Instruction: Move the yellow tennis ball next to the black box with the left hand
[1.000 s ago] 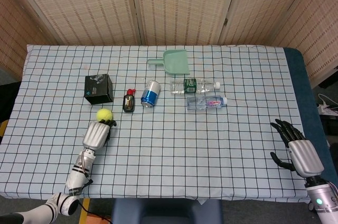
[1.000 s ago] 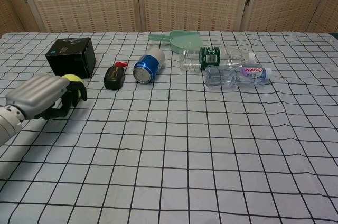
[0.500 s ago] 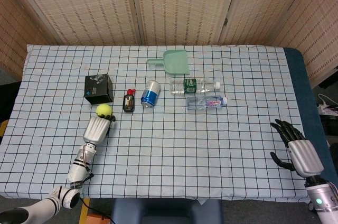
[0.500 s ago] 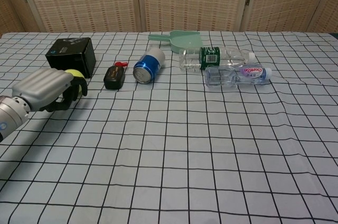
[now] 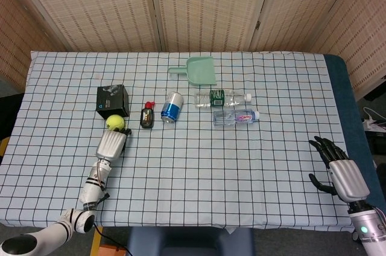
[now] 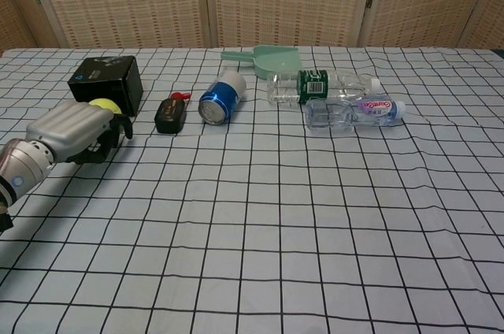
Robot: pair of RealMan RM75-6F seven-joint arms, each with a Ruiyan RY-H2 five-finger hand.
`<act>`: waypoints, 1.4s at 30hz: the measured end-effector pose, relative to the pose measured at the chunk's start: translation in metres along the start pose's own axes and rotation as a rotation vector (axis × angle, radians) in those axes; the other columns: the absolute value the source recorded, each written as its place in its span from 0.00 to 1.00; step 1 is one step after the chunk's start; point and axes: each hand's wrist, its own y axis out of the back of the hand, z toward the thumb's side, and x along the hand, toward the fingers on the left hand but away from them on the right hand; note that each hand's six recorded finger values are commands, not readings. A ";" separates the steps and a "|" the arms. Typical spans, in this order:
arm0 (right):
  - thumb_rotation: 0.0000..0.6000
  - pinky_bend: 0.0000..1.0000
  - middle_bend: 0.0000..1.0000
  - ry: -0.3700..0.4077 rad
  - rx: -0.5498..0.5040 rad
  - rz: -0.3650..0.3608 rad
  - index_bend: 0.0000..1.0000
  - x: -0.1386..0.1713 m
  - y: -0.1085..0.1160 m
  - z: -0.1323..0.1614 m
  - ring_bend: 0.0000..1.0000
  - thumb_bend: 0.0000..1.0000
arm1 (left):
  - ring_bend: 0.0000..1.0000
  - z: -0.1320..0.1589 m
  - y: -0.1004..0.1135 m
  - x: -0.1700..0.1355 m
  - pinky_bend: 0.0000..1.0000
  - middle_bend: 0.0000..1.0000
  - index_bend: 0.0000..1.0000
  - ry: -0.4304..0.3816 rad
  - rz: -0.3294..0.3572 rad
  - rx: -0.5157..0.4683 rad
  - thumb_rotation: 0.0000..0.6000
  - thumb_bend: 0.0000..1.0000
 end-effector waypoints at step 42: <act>1.00 0.14 0.03 -0.004 -0.009 -0.005 0.10 -0.001 0.002 -0.001 0.00 0.26 | 0.04 0.008 0.021 0.026 0.19 0.07 0.08 -0.010 -0.060 -0.167 1.00 0.43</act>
